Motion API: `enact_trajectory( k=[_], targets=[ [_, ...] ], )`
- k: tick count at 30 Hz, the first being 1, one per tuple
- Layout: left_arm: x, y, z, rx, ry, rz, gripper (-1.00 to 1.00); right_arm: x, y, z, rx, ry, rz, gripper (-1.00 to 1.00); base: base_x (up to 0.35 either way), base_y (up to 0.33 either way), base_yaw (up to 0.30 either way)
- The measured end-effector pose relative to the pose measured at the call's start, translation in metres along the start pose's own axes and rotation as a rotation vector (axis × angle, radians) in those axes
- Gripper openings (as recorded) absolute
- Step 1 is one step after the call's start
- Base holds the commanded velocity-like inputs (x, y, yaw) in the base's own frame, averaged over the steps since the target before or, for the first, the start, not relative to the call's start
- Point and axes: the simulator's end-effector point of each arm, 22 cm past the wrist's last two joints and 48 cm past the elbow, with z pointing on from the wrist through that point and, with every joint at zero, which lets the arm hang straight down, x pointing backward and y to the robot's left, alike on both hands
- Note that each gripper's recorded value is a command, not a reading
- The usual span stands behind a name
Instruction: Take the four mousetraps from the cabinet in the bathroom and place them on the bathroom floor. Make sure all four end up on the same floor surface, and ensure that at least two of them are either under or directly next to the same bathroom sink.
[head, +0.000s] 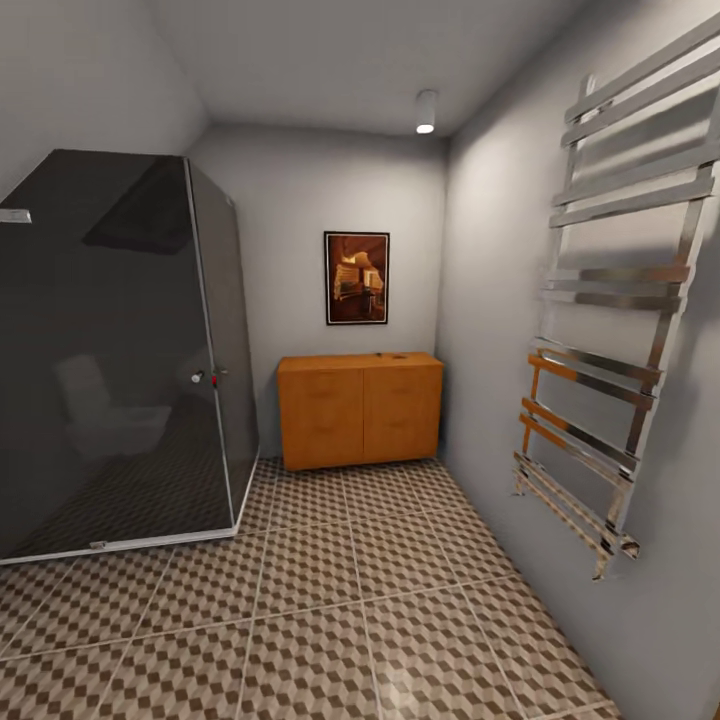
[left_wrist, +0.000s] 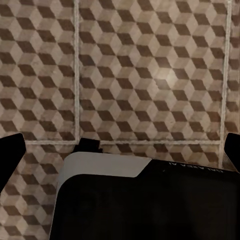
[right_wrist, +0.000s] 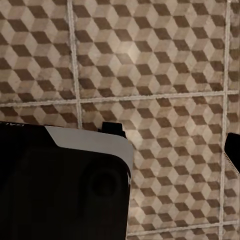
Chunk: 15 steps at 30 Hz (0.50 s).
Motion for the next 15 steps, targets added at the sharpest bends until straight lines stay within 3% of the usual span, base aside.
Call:
enact_trajectory(
  k=[15],
  targets=[
    [0.0008,0.0,0.0,0.0,0.002,0.0,1.0,-0.0001,0.0008,-0.0001,0.0,0.0,0.0,1.0,0.321,0.0,0.0]
  ],
)
